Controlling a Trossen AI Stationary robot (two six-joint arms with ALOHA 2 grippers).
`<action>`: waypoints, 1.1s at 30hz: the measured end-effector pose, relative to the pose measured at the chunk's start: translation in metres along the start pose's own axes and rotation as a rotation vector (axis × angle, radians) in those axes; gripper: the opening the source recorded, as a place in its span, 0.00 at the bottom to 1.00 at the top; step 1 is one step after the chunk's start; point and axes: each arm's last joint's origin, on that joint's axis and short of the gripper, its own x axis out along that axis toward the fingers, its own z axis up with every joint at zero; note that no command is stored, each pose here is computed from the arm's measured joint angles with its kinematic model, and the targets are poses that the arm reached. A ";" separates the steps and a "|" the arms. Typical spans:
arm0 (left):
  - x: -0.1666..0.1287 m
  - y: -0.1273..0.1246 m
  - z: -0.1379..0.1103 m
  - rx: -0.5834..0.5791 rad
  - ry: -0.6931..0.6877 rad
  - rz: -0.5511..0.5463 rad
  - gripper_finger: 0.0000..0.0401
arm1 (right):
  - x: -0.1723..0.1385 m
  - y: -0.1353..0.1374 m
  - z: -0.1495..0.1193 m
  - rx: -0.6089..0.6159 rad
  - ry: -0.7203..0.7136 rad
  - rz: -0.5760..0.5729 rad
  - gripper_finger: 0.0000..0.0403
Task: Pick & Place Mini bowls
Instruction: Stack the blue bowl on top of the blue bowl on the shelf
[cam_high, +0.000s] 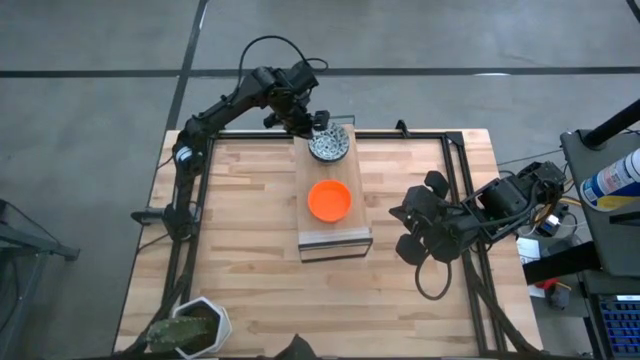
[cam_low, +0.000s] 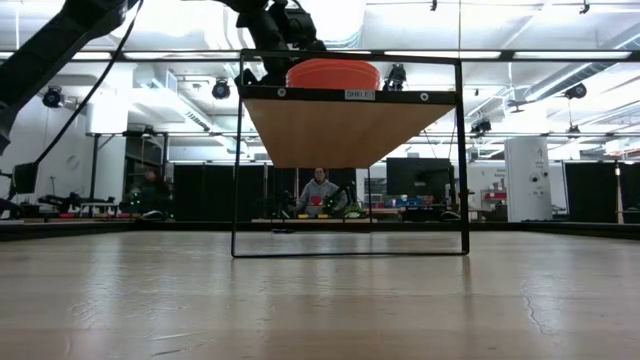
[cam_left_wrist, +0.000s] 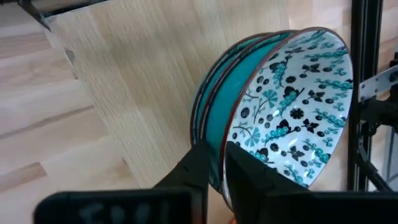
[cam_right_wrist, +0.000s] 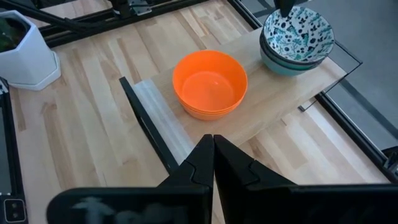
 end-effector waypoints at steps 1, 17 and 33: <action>0.000 0.000 0.000 0.008 -0.001 0.000 0.12 | 0.000 0.000 0.000 -0.002 0.000 0.000 0.02; -0.027 0.003 0.000 0.016 -0.074 -0.055 0.28 | 0.000 0.000 0.000 -0.013 0.001 -0.001 0.02; -0.018 -0.001 0.006 0.014 -0.046 -0.157 0.28 | 0.000 0.000 0.000 -0.022 0.000 0.000 0.02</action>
